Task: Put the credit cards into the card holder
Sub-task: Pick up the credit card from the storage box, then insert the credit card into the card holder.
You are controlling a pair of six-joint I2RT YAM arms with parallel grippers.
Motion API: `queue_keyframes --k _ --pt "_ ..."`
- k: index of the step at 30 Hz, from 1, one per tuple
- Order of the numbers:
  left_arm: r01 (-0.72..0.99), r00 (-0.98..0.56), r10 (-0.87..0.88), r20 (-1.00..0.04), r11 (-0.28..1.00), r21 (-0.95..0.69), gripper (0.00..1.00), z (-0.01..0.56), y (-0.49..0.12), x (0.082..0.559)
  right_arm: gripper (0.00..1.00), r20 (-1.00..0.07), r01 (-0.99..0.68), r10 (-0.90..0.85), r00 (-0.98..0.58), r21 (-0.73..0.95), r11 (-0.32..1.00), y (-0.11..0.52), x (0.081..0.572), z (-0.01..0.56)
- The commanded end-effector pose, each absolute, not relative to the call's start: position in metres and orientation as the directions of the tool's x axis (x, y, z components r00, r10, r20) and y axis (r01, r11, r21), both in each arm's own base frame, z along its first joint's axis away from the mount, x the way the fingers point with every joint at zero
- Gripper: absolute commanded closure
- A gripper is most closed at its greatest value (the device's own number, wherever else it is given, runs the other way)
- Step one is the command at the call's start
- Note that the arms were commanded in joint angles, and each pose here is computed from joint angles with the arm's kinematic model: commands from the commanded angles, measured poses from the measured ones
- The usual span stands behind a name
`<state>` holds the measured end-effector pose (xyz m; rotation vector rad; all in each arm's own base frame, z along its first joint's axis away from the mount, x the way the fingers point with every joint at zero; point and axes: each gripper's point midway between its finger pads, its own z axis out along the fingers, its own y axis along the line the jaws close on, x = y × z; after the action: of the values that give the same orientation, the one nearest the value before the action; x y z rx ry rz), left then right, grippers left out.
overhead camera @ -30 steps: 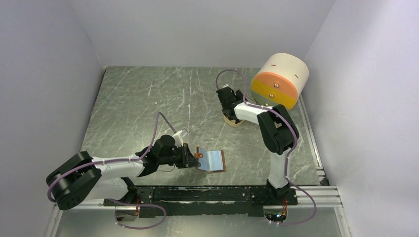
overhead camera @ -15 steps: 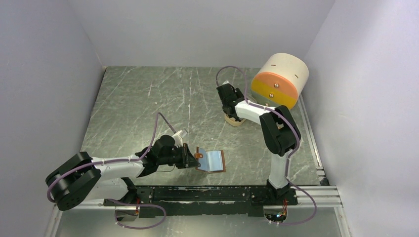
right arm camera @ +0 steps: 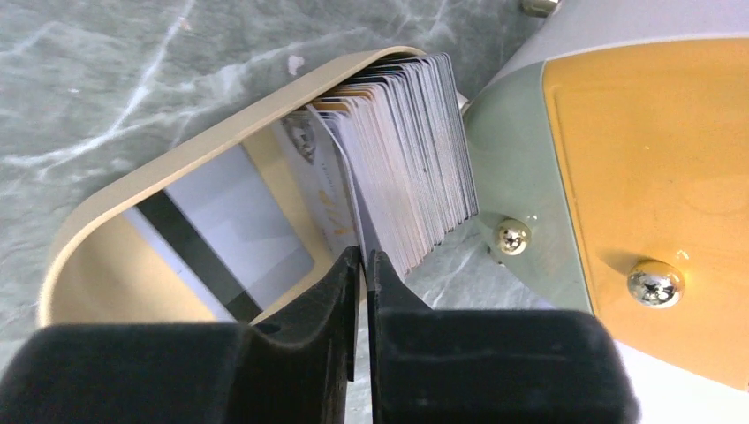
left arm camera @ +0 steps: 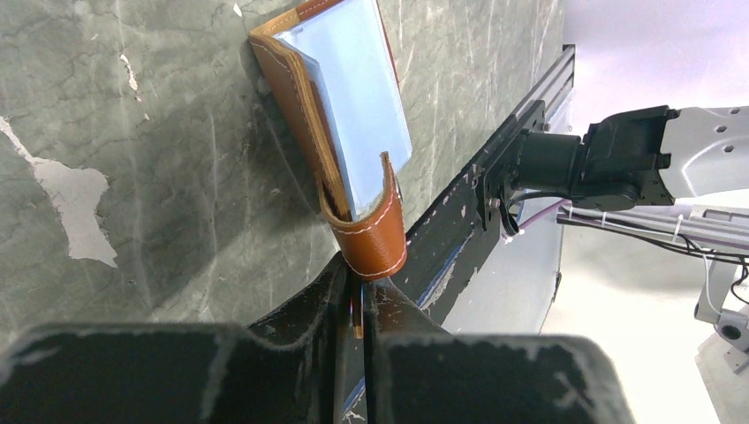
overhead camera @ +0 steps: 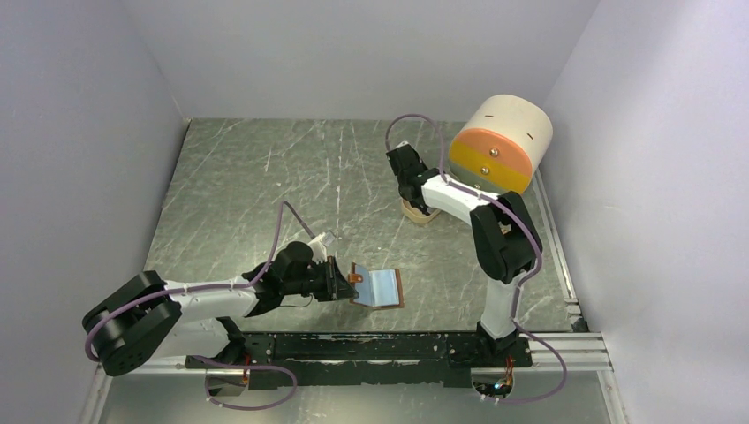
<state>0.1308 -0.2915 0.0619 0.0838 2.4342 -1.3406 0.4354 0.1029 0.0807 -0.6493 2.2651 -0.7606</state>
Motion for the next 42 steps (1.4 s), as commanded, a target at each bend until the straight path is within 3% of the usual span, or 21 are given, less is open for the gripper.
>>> queue_keyframes --k 1,3,13,22,32,42 --pt "0.238 -0.928 -0.129 -0.351 0.521 -0.82 0.87 0.068 -0.295 0.134 0.96 -0.492 -0.21 -0.564 -0.663 -0.602 0.771 0.113 0.429 0.113" --pt "0.238 -0.928 -0.129 -0.351 0.518 -0.821 0.87 0.068 -0.295 0.134 1.0 -0.487 -0.232 -0.568 -0.664 -0.588 0.775 0.121 0.419 0.117" --pt "0.175 -0.932 -0.17 -0.319 0.56 -0.81 0.86 0.054 -0.29 0.138 1.0 -0.534 -0.304 -0.517 -0.669 -0.438 0.846 0.161 0.365 0.137" --pt "0.092 -0.923 -0.243 -0.298 0.613 -0.785 0.85 0.036 -0.283 0.149 1.0 -0.704 -0.39 -0.205 -0.68 0.11 0.914 0.219 0.3 0.155" --pt "0.033 -0.939 -0.252 -0.234 0.611 -0.791 0.79 0.024 -0.287 0.151 1.0 -0.581 -0.351 0.1 -0.808 0.611 0.71 0.266 0.234 0.138" --pt "0.027 -0.941 -0.254 -0.223 0.602 -0.798 0.71 0.027 -0.284 0.146 1.0 -0.457 -0.236 0.212 -0.864 0.739 0.631 0.26 0.2 0.095"
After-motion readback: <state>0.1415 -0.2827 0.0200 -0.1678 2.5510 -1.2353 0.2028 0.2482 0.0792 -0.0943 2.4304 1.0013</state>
